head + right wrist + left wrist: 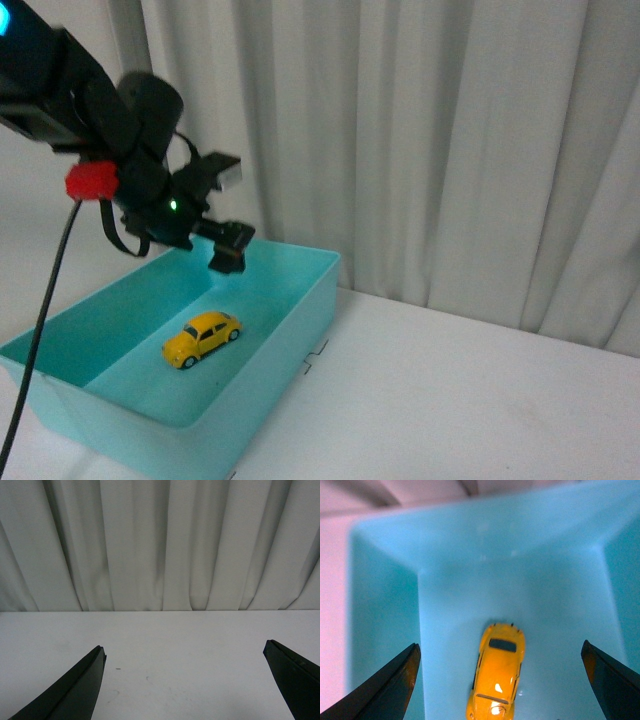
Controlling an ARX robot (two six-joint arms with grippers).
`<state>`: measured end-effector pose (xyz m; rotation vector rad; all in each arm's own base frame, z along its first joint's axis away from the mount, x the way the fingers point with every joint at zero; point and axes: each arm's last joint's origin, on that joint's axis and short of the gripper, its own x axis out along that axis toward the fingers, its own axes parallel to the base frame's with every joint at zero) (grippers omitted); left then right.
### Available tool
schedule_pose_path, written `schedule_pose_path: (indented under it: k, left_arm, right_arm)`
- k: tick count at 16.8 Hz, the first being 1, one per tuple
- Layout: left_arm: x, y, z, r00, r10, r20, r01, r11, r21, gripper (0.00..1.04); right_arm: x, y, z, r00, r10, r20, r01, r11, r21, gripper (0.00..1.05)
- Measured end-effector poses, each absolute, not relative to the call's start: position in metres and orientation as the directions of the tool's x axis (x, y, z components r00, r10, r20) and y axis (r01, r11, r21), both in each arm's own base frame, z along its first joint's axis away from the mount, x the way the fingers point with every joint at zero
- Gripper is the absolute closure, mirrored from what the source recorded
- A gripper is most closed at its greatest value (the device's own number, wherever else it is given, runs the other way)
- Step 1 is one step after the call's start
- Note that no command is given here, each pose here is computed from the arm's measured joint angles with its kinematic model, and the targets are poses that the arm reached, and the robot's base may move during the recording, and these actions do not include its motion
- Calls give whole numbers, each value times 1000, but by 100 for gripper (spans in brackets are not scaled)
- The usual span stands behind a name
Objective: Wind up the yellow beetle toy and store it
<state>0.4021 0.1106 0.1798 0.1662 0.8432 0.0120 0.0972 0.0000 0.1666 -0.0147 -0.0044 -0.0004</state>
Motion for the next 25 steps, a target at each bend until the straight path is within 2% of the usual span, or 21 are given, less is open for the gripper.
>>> schedule_pose_path:
  k: [3,4,5,7,10,13,14,25]
  left_arm:
    - [371,76,260,814,-31,-580,158,973,170,7]
    - [361,65,274,851,-64,-521,186,965,184,8]
    - [353,57,279,941,-24,-337,102,971,214,16]
    - [302,34,277,997,2,-82,7,994,109,37]
    - [236,10,268,999,-20,35,19,999,31,70]
    - [209,0,230,1000,-2,-12,2,1000,9,102]
    - [190,-1,215,1000,-5,-7,5,1000,6,103]
    - [139,0,179,1000,-2,-9,2,1000,6,103]
  right_arm:
    - [97,0,167,1000,0,5,0,1000,-15,7]
    - [97,0,167,1000,0,5,0,1000,-15,7]
    - [97,0,167,1000,0,4,0,1000,-15,7]
    - [97,0,167,1000,0,4,0,1000,-15,7]
    - [97,0,167,1000,0,4,0,1000,-15,7]
    - [97,0,167,1000,0,4,0,1000,-15,7]
    - [97,0,167,1000,0,4,0,1000,-15,7]
    - [97,0,167,1000,0,5,0,1000,-14,7]
